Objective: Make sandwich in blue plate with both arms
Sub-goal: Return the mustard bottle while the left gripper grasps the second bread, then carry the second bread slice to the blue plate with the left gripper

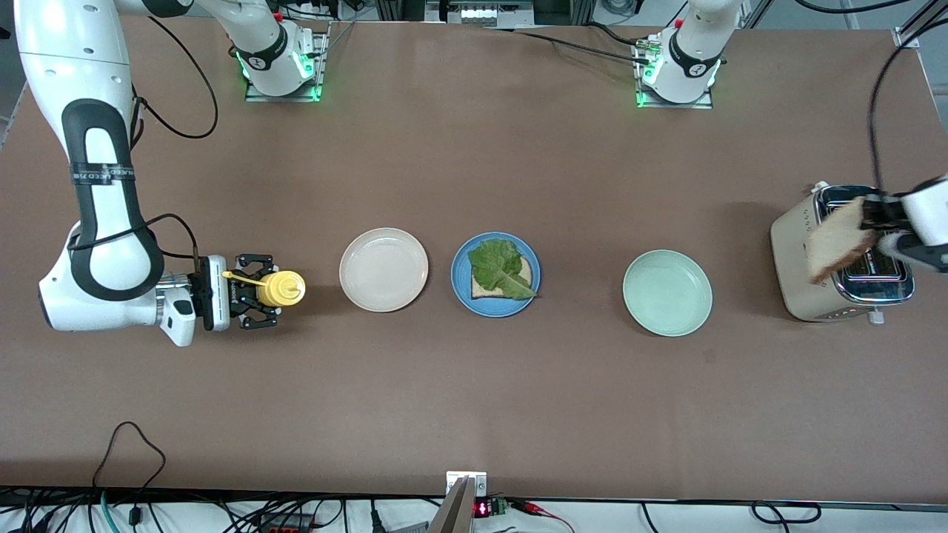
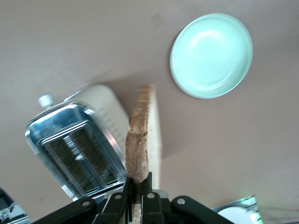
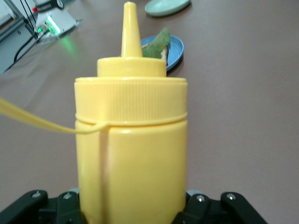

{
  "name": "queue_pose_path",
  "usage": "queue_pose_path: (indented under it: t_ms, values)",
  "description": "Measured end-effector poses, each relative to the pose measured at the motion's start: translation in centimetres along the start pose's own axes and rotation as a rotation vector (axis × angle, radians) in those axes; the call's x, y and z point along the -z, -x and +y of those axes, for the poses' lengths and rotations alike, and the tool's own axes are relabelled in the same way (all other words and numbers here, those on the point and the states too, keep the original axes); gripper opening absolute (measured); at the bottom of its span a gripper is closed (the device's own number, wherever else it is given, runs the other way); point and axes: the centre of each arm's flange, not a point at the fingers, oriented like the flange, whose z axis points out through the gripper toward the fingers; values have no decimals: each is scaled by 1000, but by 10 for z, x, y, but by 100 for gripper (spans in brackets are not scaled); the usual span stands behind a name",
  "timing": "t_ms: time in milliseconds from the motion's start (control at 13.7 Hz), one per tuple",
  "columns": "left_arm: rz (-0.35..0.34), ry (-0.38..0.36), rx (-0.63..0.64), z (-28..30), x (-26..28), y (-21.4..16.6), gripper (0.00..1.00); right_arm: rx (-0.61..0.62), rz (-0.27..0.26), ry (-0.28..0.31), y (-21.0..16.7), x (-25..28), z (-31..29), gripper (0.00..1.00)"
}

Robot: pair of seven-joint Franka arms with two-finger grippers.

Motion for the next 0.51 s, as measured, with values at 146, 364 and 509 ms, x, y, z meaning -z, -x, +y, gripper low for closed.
queue_pose_path:
  t_ms: [146, 364, 509]
  values:
    - [4, 47, 23, 67, -1, -30, 7, 19, 56, 7, 13, -3, -3, 44]
    - [-34, 115, -17, 167, -21, -68, 7, 52, 124, 14, 34, -3, -9, 44]
    - [-21, 175, -18, 226, -44, -100, 7, 89, 171, 25, 50, -3, -10, 44]
